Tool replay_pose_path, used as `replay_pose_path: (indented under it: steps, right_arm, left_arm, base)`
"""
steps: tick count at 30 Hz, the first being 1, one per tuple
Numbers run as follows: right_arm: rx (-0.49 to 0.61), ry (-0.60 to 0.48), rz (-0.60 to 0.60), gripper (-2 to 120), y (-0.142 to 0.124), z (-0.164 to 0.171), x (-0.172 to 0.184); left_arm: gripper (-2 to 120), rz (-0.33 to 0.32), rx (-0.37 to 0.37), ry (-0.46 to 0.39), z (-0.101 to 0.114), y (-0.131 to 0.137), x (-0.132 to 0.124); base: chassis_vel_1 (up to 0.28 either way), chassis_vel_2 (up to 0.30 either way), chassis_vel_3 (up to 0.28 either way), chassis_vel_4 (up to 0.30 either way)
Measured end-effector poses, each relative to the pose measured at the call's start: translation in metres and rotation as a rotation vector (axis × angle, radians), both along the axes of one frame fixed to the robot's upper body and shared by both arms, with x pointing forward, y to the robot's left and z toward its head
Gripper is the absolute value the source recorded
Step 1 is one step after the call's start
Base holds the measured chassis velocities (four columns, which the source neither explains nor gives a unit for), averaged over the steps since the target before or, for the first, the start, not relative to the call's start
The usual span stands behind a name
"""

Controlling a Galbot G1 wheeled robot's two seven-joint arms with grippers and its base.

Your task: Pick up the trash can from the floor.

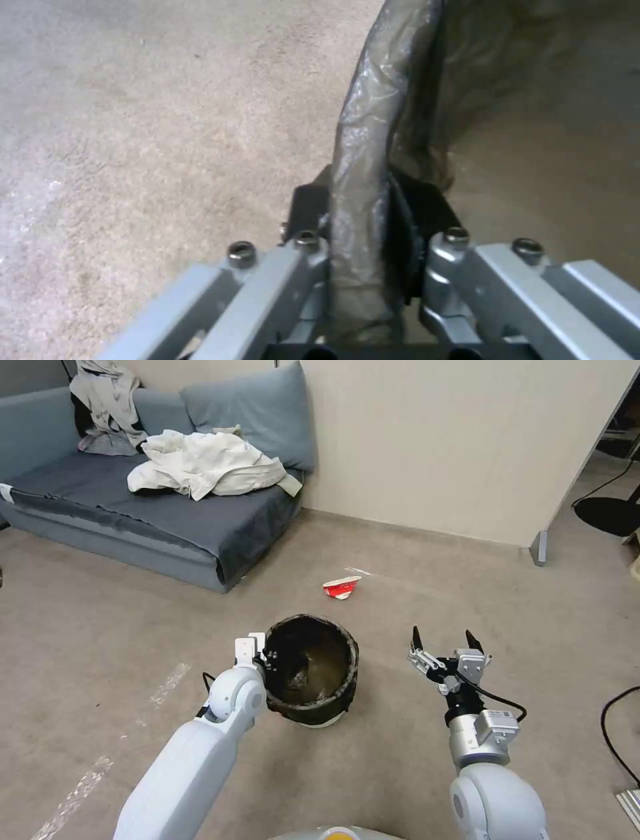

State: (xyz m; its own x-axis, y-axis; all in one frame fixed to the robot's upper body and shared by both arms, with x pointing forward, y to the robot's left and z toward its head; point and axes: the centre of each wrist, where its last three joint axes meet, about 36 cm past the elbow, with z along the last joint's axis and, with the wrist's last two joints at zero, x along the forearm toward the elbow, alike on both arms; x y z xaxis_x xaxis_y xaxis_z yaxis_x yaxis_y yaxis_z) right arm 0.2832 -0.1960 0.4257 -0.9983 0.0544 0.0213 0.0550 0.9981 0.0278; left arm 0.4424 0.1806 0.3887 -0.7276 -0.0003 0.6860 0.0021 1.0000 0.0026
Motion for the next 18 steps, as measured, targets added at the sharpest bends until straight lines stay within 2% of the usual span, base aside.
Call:
replay_pose_path:
  steps: [2,10,18]
  right_arm:
    - [0.001,-0.001,0.001,100,0.0,0.0,0.0]
    - [0.001,-0.005,0.003,100,0.0,0.001,-0.001]
    - [0.0,-0.011,0.005,100,0.001,0.003,-0.001]
  left_arm:
    - [6,0.002,0.0,-0.002,0.002,-0.001,-0.002]
    - [5,0.019,-0.002,-0.026,0.007,0.0,-0.011]
    - [1,0.059,-0.067,-0.096,0.031,0.008,-0.029]
  base:
    - [0.0,0.0,0.0,0.0]
    - [0.0,0.0,0.0,0.0]
    - [0.0,0.0,0.0,0.0]
